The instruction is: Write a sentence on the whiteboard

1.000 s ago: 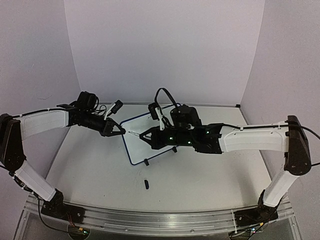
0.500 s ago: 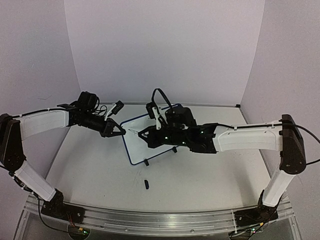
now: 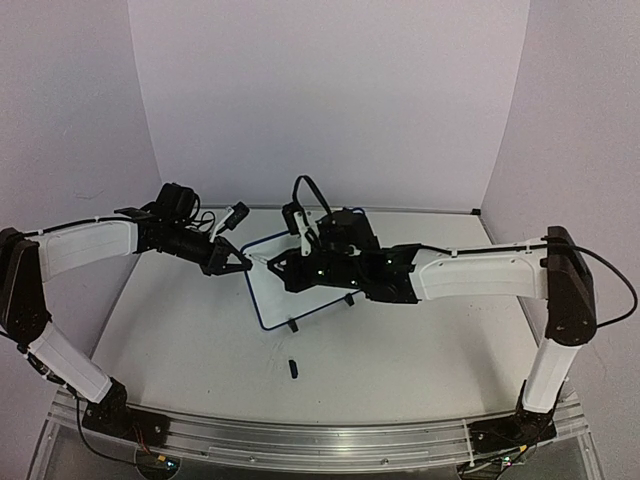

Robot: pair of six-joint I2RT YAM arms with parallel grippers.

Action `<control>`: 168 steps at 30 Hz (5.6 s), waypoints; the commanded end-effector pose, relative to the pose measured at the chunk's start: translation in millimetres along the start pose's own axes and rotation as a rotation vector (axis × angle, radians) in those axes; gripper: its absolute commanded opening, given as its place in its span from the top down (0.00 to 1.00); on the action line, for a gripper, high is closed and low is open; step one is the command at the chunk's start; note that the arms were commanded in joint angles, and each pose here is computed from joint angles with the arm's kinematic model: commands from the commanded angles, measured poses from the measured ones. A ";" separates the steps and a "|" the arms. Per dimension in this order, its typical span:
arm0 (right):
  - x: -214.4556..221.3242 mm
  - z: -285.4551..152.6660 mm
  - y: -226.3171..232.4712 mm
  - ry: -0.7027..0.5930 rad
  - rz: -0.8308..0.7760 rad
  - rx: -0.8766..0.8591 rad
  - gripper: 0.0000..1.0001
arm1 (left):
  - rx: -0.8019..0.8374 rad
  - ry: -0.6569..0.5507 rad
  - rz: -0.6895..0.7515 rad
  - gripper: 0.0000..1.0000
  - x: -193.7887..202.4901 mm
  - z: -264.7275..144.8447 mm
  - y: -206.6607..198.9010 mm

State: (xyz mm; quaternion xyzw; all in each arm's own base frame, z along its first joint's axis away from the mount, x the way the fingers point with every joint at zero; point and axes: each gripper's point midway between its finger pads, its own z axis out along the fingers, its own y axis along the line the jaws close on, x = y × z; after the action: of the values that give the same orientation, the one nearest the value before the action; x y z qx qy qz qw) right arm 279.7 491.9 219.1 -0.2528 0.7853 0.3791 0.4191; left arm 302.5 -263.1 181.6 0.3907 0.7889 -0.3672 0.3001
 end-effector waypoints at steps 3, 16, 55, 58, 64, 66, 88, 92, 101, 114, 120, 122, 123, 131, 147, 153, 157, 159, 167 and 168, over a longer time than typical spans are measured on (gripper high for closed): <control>-16.4 6.6 6.9 -0.050 -0.004 -0.004 1.00 | -0.023 0.035 0.010 1.00 2.3 -2.2 -2.9; -18.9 1.0 -15.9 -0.078 0.027 0.121 1.00 | -0.028 0.033 0.014 1.00 1.3 -3.5 -3.2; -16.5 -6.9 2.4 -0.060 -0.042 0.032 1.00 | -0.042 0.030 0.020 1.00 -0.8 -5.8 -2.4; -16.5 -4.7 -0.9 -0.062 -0.038 0.053 1.00 | -0.041 0.033 0.018 1.00 0.0 -5.1 -2.0; -14.4 0.0 -1.8 -0.053 -0.039 0.058 1.00 | -0.040 0.033 0.018 1.00 0.0 -5.1 -2.0; -14.1 0.6 -2.0 -0.052 -0.039 0.059 1.00 | -0.041 0.033 0.018 1.00 0.1 -5.0 -1.9; 46.1 0.3 -26.8 0.066 0.012 0.116 1.00 | -0.044 0.026 0.025 1.00 -2.6 -7.6 -3.4; 51.4 -3.9 -26.8 0.076 0.017 0.116 1.00 | -0.044 0.027 0.025 1.00 -2.3 -7.5 -3.3; 24.8 -21.8 -14.6 0.009 0.002 0.083 1.00 | -0.046 0.026 0.027 1.00 -2.7 -7.9 -3.9; 13.4 -16.6 -25.7 -0.043 -0.004 0.156 1.00 | -0.045 0.025 0.028 1.00 -2.9 -8.5 -4.2; 7.8 -15.5 -25.5 -0.058 -0.014 0.160 1.00 | -0.044 0.024 0.029 1.00 -3.1 -8.5 -4.8; 6.3 -13.7 -25.2 -0.062 -0.017 0.159 1.00 | -0.045 0.025 0.029 1.00 -2.6 -8.4 -4.2; 6.3 -13.2 -25.5 -0.062 -0.016 0.159 1.00 | -0.045 0.026 0.028 1.00 -2.7 -8.2 -4.3; 2.2 -8.6 -24.2 -0.074 -0.026 0.159 1.00 | -0.044 0.027 0.026 1.00 -2.4 -8.0 -4.3; 28.4 1.8 -22.8 0.003 -0.025 0.115 1.00 | -0.044 0.026 0.030 1.00 -2.8 -8.4 -4.5; 32.4 -3.9 -31.6 0.010 -0.021 0.159 1.00 | -0.043 0.024 0.031 1.00 -3.9 -8.7 -4.9; 32.7 -7.2 -35.5 0.012 -0.028 0.183 1.00 | -0.042 0.024 0.032 1.00 -3.6 -8.5 -5.6; 32.3 -7.7 -37.7 0.012 -0.030 0.193 1.00 | -0.042 0.024 0.032 1.00 -3.8 -8.6 -5.7; 27.9 -8.3 -38.8 0.003 -0.036 0.209 1.00 | -0.042 0.023 0.032 1.00 -3.9 -8.7 -5.6; 27.7 -9.2 -40.0 0.002 -0.037 0.215 1.00 | -0.042 0.024 0.032 1.00 -3.7 -8.6 -5.6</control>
State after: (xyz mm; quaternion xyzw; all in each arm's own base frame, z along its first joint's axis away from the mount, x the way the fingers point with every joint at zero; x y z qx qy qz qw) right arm 283.6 464.2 173.9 -0.2335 0.8186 0.2959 0.4334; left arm 300.0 -263.8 181.9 0.3973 0.7903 -0.3573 0.2999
